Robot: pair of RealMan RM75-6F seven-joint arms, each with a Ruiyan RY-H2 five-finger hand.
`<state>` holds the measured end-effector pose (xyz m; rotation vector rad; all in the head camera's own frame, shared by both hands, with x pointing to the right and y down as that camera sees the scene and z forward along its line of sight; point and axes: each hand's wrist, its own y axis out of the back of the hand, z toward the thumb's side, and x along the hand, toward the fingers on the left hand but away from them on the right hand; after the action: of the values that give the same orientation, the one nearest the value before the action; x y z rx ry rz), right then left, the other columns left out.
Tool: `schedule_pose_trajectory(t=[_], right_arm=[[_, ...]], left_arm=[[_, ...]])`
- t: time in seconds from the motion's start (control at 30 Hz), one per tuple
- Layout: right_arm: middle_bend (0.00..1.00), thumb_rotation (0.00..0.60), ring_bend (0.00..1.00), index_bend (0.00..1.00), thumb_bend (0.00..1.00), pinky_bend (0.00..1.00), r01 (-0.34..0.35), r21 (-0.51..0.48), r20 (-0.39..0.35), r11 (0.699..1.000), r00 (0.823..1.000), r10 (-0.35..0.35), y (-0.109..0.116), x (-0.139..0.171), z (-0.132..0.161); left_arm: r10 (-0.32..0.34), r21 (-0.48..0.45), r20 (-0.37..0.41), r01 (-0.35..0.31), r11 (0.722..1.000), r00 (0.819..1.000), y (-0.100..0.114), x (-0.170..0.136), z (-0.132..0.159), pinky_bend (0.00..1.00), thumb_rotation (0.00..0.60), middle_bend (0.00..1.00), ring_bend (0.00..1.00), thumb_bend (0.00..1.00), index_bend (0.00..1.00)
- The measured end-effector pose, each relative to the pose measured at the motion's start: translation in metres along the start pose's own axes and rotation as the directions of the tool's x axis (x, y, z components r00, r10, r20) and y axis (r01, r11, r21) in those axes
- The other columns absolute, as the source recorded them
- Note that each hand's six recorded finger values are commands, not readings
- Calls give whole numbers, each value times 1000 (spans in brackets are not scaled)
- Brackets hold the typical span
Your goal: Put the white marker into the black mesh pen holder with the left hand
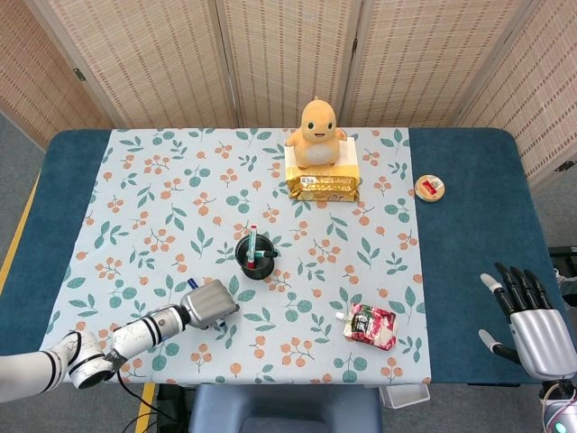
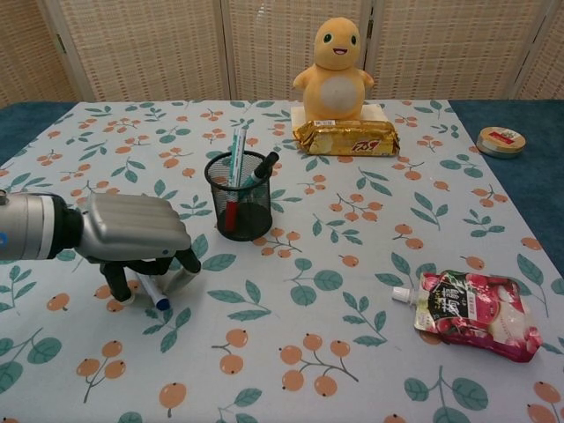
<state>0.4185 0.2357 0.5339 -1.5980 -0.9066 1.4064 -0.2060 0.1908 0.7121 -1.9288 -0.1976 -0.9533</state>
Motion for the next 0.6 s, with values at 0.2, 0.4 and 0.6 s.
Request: schedule_pose_trajectory(t=[0.2,0.4,0.6], right_arm=[[2,600,0,127,193,44,5,-4,2,1000,1000,-5,1,0,-1],[2,600,0,127,193,43,5,-5,7,1000,1000,-5,1,-2,-2],[2,600,0,127,193,44,-11,-5,10,1000,1000,11,-3,-5,-2]], left_arm=[[26,-7,-14,-27,1000,1000,9,-10,-5,891,600,1000,955,340,608],[108,-54,-64,-112,992,992,37,-36,-15,897,600,1000,955,340,608],[196,-136,-248,-234,963,949,81,-83,-61,898,600,1000,955,340,608]])
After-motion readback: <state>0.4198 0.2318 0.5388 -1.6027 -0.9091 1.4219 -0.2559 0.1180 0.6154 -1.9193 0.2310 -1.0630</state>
